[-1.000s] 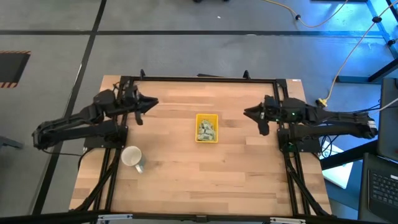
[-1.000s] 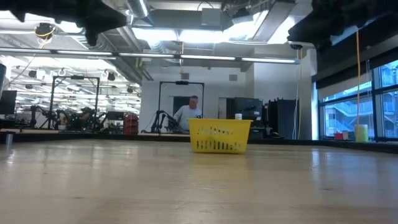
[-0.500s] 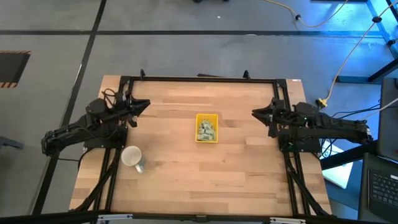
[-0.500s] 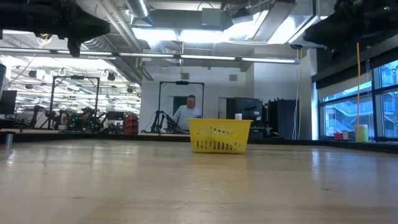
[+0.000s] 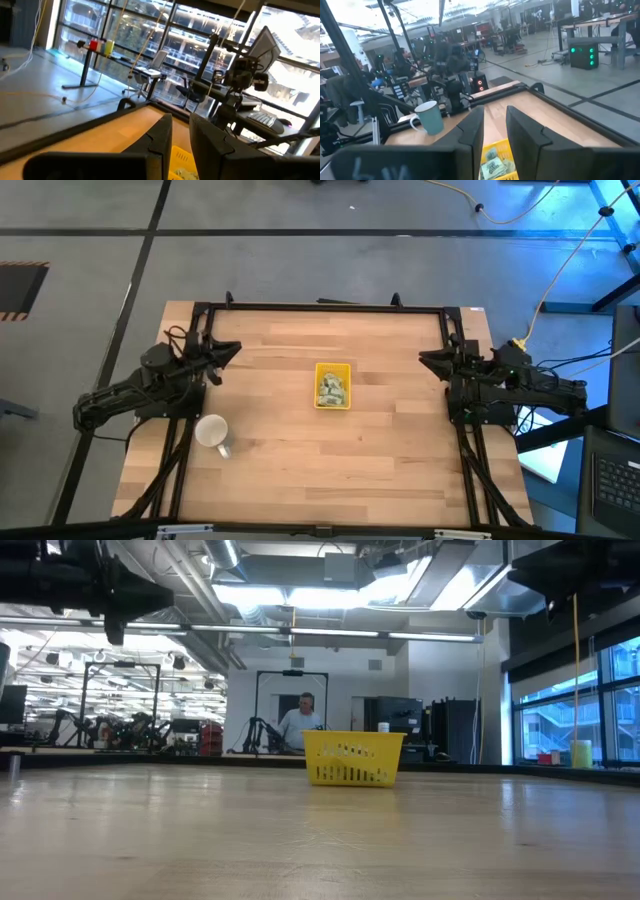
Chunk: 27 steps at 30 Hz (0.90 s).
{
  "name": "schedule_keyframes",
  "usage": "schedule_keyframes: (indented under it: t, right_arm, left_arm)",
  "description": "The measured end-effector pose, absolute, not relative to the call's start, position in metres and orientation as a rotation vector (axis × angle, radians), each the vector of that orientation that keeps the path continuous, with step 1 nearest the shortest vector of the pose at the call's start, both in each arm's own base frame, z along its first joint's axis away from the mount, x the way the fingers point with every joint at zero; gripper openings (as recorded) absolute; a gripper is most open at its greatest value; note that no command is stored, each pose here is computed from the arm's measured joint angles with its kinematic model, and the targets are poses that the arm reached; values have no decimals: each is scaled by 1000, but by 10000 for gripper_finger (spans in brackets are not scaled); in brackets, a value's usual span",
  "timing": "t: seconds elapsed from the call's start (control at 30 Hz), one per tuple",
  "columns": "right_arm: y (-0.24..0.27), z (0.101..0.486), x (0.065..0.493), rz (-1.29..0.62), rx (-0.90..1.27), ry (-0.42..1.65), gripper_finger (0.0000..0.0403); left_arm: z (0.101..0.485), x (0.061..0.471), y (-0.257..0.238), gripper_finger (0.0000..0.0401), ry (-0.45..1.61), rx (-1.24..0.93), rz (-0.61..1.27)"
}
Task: Pick and place Stevia / Truvia into bins
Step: Return to Home Position
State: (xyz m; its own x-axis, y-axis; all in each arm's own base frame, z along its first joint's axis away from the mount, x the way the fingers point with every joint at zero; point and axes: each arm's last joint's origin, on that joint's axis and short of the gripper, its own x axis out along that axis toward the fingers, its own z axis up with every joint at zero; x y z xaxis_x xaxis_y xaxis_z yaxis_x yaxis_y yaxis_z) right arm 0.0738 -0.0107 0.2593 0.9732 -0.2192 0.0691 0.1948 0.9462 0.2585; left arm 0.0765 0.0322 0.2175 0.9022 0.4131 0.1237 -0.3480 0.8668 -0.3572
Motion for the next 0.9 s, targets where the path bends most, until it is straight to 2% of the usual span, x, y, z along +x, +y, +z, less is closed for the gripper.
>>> schedule_keyframes:
  t: [0.9]
  right_arm:
    - [-11, 259, 73, -211, 252, -101, 87]
  left_arm:
    - [188, 85, 38, 61, -173, -345, 492]
